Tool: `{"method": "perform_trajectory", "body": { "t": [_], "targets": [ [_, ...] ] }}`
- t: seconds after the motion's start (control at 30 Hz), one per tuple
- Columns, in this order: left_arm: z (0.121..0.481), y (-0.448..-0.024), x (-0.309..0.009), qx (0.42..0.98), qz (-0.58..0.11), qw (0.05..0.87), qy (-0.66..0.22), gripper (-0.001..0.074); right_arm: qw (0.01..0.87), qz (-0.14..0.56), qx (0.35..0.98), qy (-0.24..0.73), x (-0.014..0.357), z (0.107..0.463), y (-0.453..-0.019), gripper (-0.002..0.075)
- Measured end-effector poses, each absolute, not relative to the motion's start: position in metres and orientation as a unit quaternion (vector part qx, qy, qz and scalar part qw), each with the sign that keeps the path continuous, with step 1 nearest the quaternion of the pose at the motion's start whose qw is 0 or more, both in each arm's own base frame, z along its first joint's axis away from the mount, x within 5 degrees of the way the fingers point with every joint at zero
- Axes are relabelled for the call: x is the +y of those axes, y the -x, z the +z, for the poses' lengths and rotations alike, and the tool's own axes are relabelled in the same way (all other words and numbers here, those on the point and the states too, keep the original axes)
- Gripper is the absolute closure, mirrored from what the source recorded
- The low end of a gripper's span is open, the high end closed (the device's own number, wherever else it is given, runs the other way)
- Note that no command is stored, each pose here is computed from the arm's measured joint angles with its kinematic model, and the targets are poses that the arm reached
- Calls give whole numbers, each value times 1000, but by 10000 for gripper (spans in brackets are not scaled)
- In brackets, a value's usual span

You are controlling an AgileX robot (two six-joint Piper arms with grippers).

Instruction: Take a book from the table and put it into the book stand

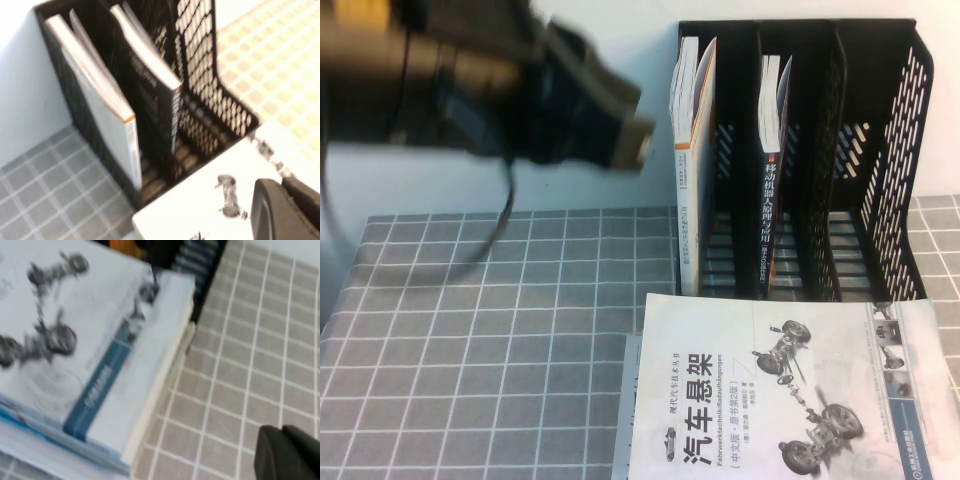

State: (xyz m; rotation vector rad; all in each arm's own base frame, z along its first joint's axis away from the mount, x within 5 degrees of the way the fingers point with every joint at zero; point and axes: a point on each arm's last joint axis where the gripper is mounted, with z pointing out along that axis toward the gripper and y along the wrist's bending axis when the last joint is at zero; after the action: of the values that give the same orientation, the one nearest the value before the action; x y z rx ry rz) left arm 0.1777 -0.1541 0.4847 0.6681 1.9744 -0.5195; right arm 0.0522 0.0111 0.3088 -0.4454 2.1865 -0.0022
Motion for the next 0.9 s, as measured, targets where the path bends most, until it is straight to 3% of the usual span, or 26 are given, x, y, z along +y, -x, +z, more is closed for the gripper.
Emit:
{"method": "perform_trajectory", "body": {
  "t": [0.17, 0.37, 0.9],
  "targets": [
    [441, -156, -135, 768, -236, 539, -253, 734, 528, 51, 834, 155, 17, 289, -45, 729],
    [405, -142, -121, 761, -235, 552, -249, 735, 507, 66, 847, 146, 19, 248, -50, 729],
    [383, -157, -134, 783, -223, 522, -254, 736, 504, 87, 849, 136, 22, 240, -51, 729]
  ]
}}
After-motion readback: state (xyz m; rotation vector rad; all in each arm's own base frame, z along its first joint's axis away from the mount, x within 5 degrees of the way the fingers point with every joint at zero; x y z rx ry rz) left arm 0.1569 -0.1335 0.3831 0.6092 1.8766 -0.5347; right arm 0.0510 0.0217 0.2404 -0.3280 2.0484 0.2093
